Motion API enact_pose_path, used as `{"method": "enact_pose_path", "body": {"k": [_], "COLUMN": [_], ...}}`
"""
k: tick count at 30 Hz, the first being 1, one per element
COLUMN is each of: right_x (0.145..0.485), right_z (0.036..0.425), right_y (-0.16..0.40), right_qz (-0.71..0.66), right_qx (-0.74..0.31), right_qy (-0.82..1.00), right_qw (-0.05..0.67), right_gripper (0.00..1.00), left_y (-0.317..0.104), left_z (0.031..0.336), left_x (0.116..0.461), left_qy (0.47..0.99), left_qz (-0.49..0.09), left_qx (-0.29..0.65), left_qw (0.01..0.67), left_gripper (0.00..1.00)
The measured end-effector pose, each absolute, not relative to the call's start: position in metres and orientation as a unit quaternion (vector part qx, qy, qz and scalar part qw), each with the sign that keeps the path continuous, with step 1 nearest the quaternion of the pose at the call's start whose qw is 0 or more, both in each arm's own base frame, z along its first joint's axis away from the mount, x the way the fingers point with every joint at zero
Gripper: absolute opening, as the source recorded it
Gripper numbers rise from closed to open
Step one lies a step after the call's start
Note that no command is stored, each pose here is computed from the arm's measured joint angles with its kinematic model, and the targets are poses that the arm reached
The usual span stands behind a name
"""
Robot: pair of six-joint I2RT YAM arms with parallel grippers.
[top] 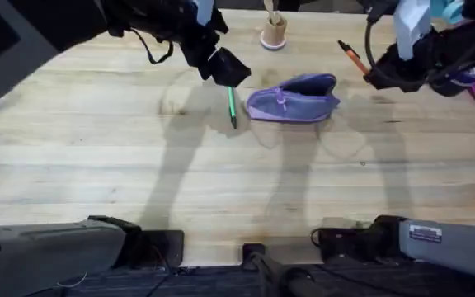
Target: Unzip the bag, pick up the pens from the table one at a time and place them inside, then zip the bag closed.
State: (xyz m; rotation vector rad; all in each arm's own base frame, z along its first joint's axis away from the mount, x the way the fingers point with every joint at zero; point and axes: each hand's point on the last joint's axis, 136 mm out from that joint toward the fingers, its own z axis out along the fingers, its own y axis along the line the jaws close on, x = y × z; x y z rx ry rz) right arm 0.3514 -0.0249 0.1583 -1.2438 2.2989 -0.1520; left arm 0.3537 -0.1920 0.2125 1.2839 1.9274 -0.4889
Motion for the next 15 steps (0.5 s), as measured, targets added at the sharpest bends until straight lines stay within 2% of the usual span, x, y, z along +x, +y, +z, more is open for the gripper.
{"method": "enact_pose_path", "body": {"k": [4,15], "right_x": [0.351,0.345], "right_z": [0.167,0.174], "right_y": [0.002,0.052], "right_qz": [-0.020,-0.001], "right_qx": [-0.513,-0.658], "right_qy": [0.805,0.676], "right_qw": [0.297,0.332], "right_gripper": [0.032,0.032], "left_y": [-0.192,-0.192], "left_z": [0.213,0.212], "left_x": [0.354,0.354], "left_qy": [0.754,0.754], "left_qz": [-0.191,-0.191], "left_qx": [0.502,0.502], "left_qw": [0.378,0.378], "left_gripper": [0.993,0.993]}}
